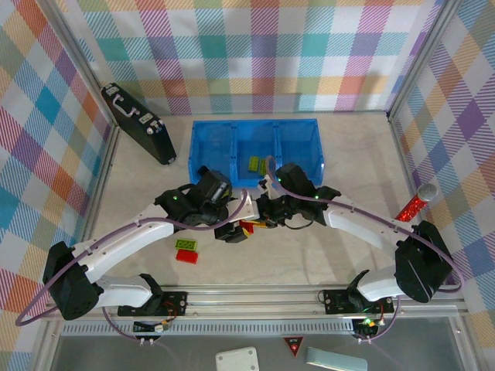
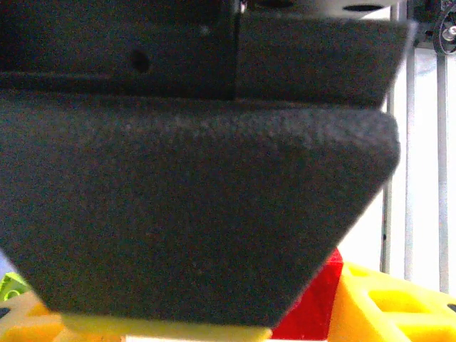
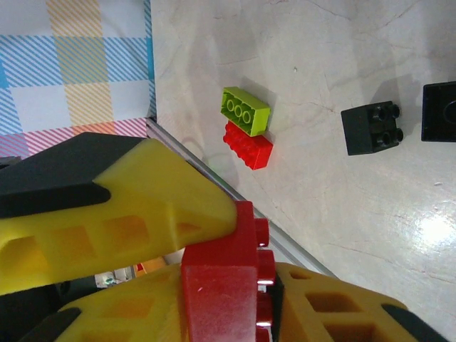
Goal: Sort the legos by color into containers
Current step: Pick up the lego from the center of the table, then place the lego in the container.
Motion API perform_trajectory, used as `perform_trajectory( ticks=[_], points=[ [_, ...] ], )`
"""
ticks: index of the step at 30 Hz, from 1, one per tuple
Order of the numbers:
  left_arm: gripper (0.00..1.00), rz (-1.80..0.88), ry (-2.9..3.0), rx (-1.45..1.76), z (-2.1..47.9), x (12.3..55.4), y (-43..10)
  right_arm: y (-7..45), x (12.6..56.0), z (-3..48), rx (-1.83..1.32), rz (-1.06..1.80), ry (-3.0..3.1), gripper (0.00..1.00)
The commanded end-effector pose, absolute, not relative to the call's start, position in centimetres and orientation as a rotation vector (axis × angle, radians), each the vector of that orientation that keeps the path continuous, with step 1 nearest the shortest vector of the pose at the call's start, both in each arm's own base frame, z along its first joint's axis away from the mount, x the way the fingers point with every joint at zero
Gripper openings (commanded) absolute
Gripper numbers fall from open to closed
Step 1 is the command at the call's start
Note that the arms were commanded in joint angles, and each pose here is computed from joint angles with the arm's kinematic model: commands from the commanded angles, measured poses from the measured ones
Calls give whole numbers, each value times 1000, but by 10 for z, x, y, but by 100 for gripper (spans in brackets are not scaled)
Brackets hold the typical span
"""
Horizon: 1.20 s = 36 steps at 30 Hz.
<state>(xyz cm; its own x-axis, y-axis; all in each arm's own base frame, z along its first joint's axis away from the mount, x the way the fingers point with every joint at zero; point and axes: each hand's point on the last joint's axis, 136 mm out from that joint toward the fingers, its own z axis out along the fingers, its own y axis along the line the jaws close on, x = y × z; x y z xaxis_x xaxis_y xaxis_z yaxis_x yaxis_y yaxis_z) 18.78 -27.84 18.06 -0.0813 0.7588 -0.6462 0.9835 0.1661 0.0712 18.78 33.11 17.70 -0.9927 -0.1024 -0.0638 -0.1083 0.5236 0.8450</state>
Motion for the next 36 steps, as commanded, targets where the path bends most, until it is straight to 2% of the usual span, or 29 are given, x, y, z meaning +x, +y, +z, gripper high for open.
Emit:
perform_trajectory(
  ticks=[1, 7, 15, 25, 29, 36],
  points=[
    [48, -524, 1853, 1654, 185, 186, -280, 333, 187, 179, -188, 1537, 2714, 33],
    [52, -525, 1857, 1652, 185, 185, -280, 329, 186, 181, -182, 1517, 2701, 28],
    [71, -550, 1856, 1643, 189, 181, -279, 318, 189, 176, -199, 1401, 2707, 24],
    [72, -515, 1869, 1624, 190, 183, -274, 268, 219, 154, -233, 938, 2792, 24],
    [72, -489, 1886, 1608, 188, 187, -272, 230, 245, 151, -231, 677, 2805, 24],
    [72, -471, 1899, 1602, 186, 190, -271, 181, 306, 154, -212, 417, 2782, 24]
  ],
)
